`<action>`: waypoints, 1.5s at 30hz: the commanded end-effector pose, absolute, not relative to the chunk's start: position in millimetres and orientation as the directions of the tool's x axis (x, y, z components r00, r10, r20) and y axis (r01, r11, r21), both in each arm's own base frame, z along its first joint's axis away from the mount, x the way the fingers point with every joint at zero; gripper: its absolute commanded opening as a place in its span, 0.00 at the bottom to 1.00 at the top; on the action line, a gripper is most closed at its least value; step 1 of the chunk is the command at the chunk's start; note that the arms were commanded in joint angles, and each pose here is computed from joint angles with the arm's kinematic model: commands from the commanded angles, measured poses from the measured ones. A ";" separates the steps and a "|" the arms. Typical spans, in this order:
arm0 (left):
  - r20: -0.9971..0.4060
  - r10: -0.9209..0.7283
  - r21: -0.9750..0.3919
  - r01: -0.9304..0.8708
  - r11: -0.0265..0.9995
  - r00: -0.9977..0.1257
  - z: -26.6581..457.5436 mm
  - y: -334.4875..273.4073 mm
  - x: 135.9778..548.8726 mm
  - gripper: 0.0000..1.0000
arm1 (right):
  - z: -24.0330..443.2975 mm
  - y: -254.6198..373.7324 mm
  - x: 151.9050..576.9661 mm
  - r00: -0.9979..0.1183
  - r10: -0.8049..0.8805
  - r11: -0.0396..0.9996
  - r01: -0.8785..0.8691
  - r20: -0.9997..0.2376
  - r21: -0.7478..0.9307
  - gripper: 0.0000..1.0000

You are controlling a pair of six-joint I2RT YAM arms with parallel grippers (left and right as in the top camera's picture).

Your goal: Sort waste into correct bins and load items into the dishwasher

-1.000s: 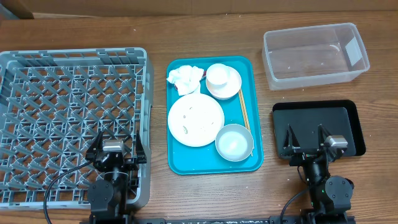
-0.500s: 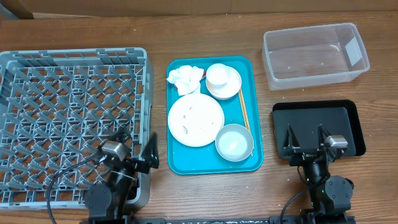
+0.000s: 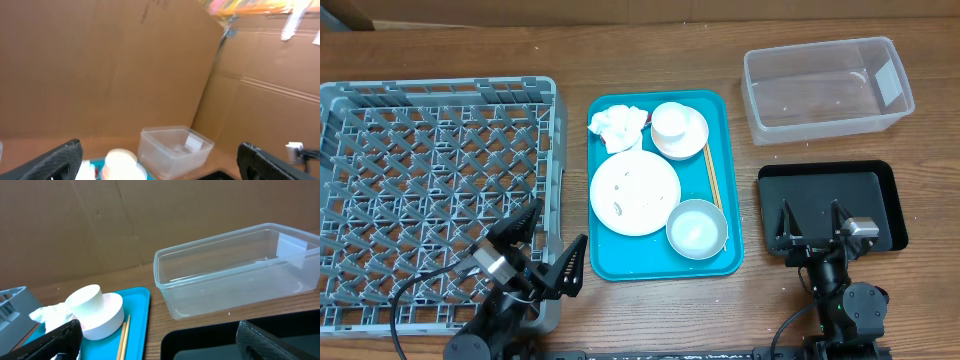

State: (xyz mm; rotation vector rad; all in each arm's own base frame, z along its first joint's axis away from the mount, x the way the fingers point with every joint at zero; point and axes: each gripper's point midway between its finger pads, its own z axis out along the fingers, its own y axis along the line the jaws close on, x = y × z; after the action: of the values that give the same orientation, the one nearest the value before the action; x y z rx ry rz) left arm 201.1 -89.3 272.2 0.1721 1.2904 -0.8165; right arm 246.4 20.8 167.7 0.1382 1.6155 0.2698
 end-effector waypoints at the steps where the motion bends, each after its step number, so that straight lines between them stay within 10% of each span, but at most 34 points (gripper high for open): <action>1: -0.939 -0.322 -0.200 0.569 0.798 0.121 294.4 -84.3 197.5 1.00 | 163.6 21.7 246.9 -0.072 0.248 0.964 -0.079 -0.966 0.254 1.00; 6: -0.975 -0.221 -0.191 0.433 0.881 0.022 302.2 -68.6 210.3 1.00 | 163.6 21.8 246.9 -0.072 0.248 0.964 -0.079 -0.966 0.254 1.00; 14: -0.811 -0.216 -0.384 0.218 0.897 -0.543 289.5 -59.5 258.1 1.00 | 163.7 21.8 246.9 -0.072 0.248 0.964 -0.079 -0.966 0.254 1.00; 20: -0.606 -0.207 -0.566 0.233 0.791 -0.768 303.2 -88.0 297.5 1.00 | 163.6 21.8 246.9 -0.072 0.248 0.964 -0.079 -0.966 0.254 1.00; 25: -0.497 -0.099 -0.593 0.254 0.764 -0.862 287.2 -117.4 313.5 1.00 | 163.6 21.8 246.9 -0.072 0.248 0.964 -0.079 -0.966 0.254 1.00; 33: -0.310 0.007 -0.071 0.030 0.997 -0.951 239.5 -100.9 321.0 1.00 | 163.6 21.8 246.9 -0.072 0.248 0.964 -0.079 -0.966 0.254 1.00; 45: -0.393 -0.002 -0.023 0.008 1.000 -0.919 229.3 -105.4 363.7 1.00 | 163.6 21.7 246.9 -0.072 0.248 0.964 -0.079 -0.966 0.254 1.00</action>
State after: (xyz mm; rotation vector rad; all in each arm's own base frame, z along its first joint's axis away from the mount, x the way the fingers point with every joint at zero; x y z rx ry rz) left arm 350.6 -128.0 222.0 0.0896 2.7817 -0.1608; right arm 246.5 20.8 167.4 0.1387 1.6170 0.2694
